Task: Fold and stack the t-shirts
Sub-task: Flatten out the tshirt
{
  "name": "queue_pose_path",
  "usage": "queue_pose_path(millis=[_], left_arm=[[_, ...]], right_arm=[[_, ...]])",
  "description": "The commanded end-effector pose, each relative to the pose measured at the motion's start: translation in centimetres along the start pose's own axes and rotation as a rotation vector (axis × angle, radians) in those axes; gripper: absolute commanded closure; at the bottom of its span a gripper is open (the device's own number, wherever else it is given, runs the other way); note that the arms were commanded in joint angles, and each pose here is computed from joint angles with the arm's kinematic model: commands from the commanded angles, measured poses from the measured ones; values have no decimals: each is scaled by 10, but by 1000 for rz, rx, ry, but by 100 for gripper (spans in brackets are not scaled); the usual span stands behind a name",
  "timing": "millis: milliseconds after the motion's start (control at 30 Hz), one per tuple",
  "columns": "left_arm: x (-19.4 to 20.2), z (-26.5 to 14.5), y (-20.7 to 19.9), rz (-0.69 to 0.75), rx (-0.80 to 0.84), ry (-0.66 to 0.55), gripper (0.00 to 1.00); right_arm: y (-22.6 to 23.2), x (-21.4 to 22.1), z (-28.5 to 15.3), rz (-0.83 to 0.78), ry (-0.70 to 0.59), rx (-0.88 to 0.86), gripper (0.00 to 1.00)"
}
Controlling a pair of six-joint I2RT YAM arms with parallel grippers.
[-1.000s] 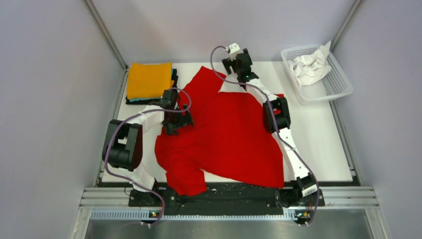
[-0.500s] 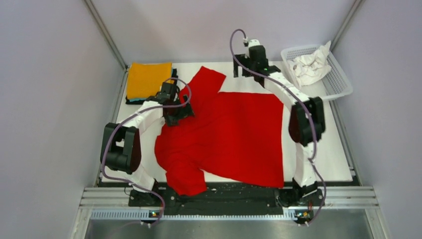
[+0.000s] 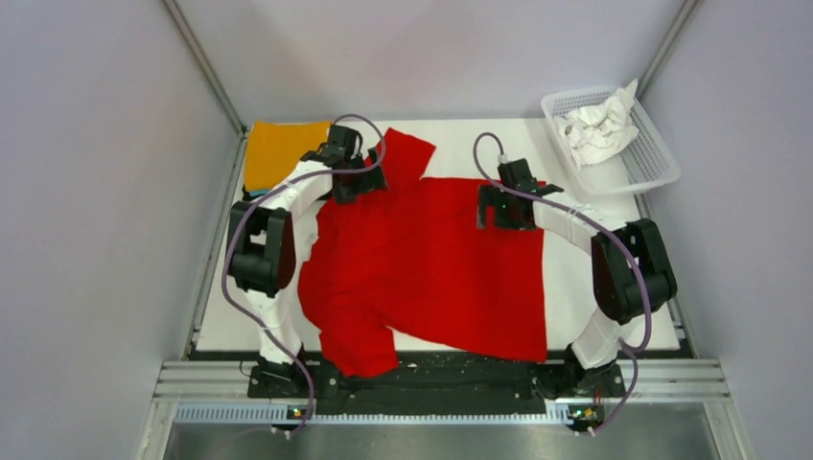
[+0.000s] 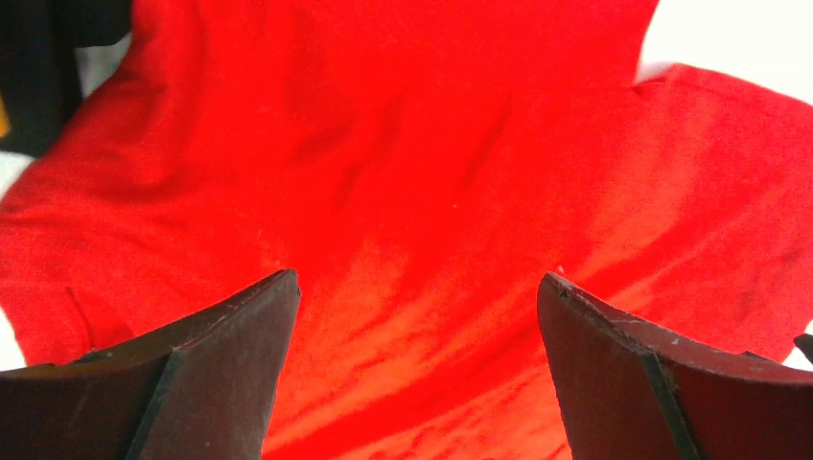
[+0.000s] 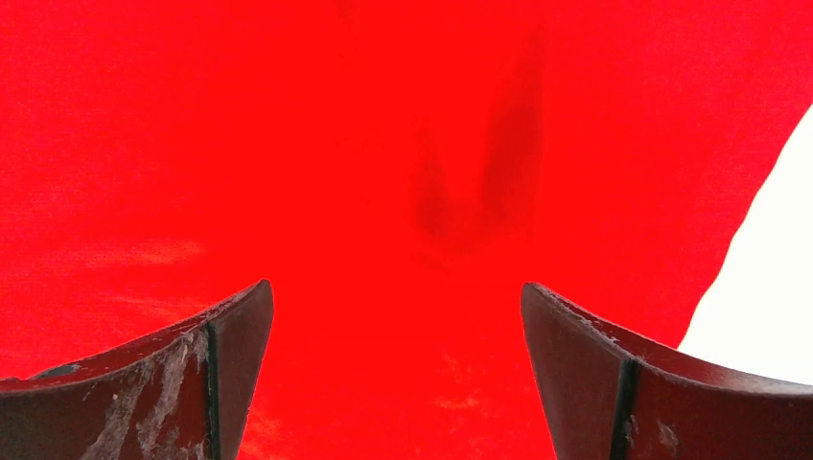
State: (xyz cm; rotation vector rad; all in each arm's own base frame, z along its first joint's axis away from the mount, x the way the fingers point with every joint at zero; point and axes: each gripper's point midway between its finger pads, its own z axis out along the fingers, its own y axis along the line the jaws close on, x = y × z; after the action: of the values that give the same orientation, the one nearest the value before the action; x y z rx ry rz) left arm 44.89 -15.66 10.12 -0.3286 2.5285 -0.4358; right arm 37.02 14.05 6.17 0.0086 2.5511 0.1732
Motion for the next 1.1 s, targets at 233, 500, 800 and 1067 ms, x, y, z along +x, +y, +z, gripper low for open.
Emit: queue_pose_path(millis=[233,500,800,1067], left_arm=[[-31,59,4,51,-67,-24,1],[-40,104,-3,18,-49,9,1],[-84,144,-15,-84,46,-42,1],[-128,159,-31,-101,139,-162,1]], right_arm=[[-41,-11,46,92,19,156,1],[-75,-38,71,110,24,217,1],[-89,-86,96,62,-24,229,1],[-94,-124,109,21,-85,244,1]])
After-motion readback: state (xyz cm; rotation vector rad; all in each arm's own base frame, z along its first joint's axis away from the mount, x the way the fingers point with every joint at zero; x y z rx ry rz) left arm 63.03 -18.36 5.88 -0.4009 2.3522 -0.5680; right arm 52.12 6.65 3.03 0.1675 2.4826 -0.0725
